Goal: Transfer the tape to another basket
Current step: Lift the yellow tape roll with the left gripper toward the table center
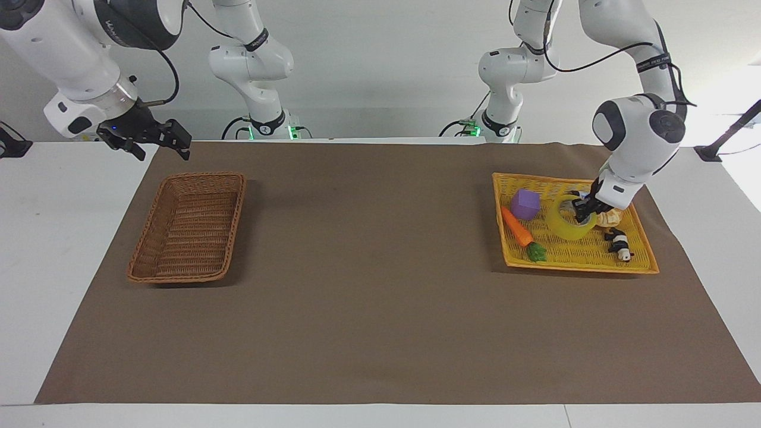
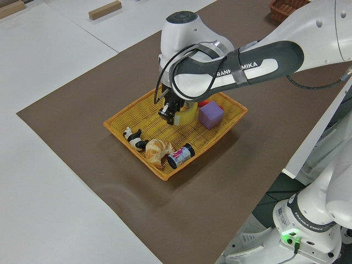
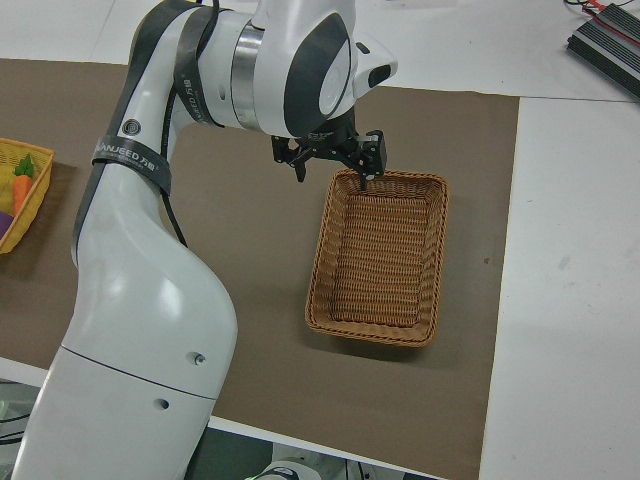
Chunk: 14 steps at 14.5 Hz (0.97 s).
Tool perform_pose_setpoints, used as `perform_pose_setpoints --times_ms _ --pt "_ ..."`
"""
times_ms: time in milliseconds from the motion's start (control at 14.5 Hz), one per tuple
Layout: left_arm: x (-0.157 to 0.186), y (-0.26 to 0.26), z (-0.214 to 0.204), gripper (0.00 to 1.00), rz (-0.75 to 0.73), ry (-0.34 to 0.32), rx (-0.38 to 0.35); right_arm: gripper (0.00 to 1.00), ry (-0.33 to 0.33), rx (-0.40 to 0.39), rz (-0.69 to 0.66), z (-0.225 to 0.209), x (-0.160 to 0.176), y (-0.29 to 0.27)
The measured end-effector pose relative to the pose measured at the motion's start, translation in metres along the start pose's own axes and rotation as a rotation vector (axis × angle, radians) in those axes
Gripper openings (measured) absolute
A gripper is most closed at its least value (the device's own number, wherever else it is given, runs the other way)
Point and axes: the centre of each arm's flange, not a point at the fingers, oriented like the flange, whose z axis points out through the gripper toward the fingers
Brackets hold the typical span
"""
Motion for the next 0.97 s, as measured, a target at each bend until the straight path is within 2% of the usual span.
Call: perform_pose_setpoints --times_ms 138,207,346,622,761,899,968 --pt "0.013 0.056 -0.046 0.22 -0.042 0.014 -0.120 1.00 0.000 0.000 0.000 0.000 0.000 0.000" --pt "0.014 0.089 -0.054 0.22 -0.060 0.012 -0.168 1.00 0.000 0.000 0.000 0.000 0.000 0.000" --pt "0.004 0.160 -0.050 0.22 -0.076 -0.007 -0.206 1.00 0.000 0.000 0.000 0.000 0.000 0.000" --pt "-0.043 0.285 -0.046 0.22 -0.082 -0.034 -0.298 1.00 0.000 0.000 0.000 0.000 0.000 0.000" --pt "-0.061 0.321 -0.051 0.22 -0.090 -0.010 -0.329 1.00 -0.009 0.001 0.000 0.000 -0.001 0.000" --pt "-0.066 0.329 -0.052 0.22 -0.089 -0.004 -0.336 1.00 -0.052 0.010 0.009 -0.003 -0.014 0.004" --pt "-0.066 0.329 -0.052 0.22 -0.089 -0.004 -0.336 1.00 -0.052 0.015 0.022 -0.008 -0.021 0.011"
